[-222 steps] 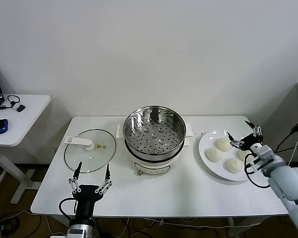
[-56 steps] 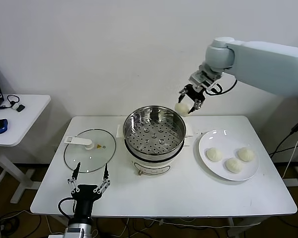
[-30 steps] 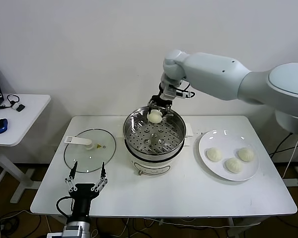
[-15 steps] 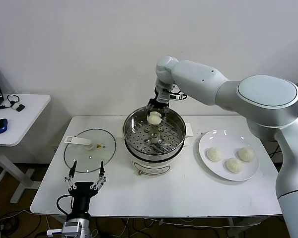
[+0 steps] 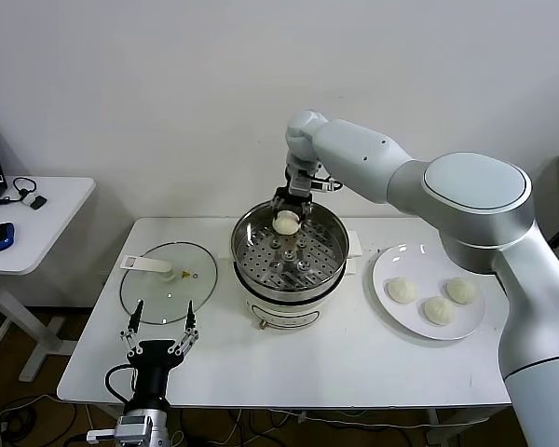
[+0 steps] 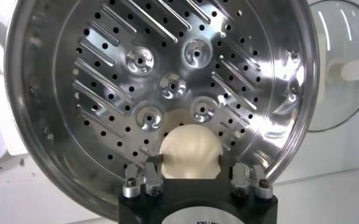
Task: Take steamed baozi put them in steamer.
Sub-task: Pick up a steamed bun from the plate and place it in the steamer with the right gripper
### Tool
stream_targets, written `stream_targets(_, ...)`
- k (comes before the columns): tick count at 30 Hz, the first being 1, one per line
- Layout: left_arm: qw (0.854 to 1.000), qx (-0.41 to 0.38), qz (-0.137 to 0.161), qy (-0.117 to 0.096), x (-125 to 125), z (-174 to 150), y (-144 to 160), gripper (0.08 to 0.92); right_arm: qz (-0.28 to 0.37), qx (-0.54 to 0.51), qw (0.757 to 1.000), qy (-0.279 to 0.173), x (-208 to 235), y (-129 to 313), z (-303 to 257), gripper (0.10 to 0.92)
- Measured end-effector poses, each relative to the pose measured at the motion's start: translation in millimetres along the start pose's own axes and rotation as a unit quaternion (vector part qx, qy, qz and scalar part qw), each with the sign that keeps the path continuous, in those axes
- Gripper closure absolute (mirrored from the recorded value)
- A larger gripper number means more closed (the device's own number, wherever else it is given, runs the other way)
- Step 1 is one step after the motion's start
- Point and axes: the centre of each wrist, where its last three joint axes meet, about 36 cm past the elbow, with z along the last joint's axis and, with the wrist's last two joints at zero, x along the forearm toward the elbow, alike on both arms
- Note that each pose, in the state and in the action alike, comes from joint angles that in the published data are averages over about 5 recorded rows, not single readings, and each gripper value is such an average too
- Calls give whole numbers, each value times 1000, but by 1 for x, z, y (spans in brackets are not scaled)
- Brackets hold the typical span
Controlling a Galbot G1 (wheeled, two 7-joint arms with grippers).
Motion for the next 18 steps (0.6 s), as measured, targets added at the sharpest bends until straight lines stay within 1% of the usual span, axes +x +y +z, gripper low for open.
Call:
stream_targets(4,1000,0,1,-1,0,-1,0,177,2,-1,1000,1,1,0,1,244)
stream_targets(6,1000,1,1,-1,1,-1,-1,177,2,-1,1000,1,3,-1,1,213)
stream_targets(13,1000,0,2,-2,2,-4,-1,177,3,0,1000,0,15,-2,2,200)
stream_targets(18,1000,0,3,-4,3,-6,-1,177,3,4,1000,-5,36,-1,1,200)
